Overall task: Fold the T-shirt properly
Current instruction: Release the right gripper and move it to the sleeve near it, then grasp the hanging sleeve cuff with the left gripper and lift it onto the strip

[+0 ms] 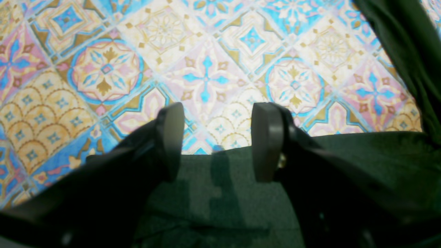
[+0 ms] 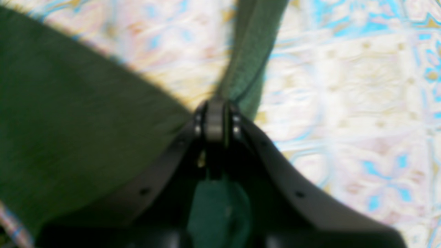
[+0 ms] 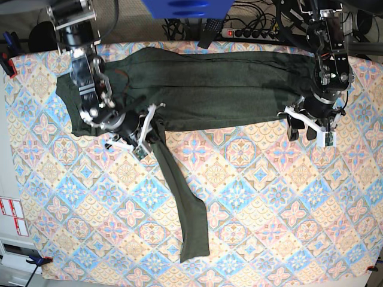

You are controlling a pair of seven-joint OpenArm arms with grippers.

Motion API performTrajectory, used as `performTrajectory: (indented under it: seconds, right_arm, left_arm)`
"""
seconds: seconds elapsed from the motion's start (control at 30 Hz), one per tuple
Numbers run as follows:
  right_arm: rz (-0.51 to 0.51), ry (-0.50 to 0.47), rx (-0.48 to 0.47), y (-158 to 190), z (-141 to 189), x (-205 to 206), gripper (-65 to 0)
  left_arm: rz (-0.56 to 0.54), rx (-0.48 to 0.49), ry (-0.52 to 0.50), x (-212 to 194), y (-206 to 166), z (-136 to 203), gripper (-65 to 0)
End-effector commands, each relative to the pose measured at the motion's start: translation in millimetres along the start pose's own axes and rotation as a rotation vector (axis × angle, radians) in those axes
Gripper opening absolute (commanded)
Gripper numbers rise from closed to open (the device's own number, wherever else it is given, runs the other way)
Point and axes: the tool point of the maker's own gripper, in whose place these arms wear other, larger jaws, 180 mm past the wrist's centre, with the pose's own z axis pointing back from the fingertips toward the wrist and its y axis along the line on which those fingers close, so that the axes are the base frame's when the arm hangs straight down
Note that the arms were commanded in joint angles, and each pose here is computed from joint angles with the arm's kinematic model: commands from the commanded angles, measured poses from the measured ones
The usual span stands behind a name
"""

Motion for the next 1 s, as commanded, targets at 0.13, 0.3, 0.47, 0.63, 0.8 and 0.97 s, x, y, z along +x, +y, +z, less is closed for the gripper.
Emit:
performTrajectory:
  seconds: [0.13, 0.3, 0.47, 0.63, 0.8, 0.97]
  right_arm:
    - [0.022, -0.070, 0.048, 38.3, 26.6, 10.0, -65.0]
    - [0.019, -0.041, 0.075, 61.0, 41.1, -3.2, -64.8]
    - [0.046, 0.025, 0.139, 87.7, 43.4, -19.8, -64.8]
    - [0.186, 0.117, 0.282, 132.1, 45.9, -44.5, -64.4]
    - [0.303, 0.176, 0.325, 141.7, 42.1, -45.3, -55.7]
    - [0.296, 0.182, 0.281, 124.8, 40.9, -41.5, -46.1]
  left_arm:
    - [-0.013, -0.001, -0.045, 13.9, 0.7, 2.7, -34.2]
    - [-0.013, -0.003, -0.045, 13.8, 0.1, 2.5, -34.2]
    - [-0.015, -0.003, -0.044, 13.6, -0.2, 2.4, -34.3]
    - [-0.016, -0.003, -0.043, 13.1, -0.8, 2.2, -34.3]
    - [-0.017, -0.005, -0.047, 15.0, -1.5, 1.6, -34.0]
    - [-0.040, -0.056, -0.064, 25.3, -22.7, -7.9, -34.0]
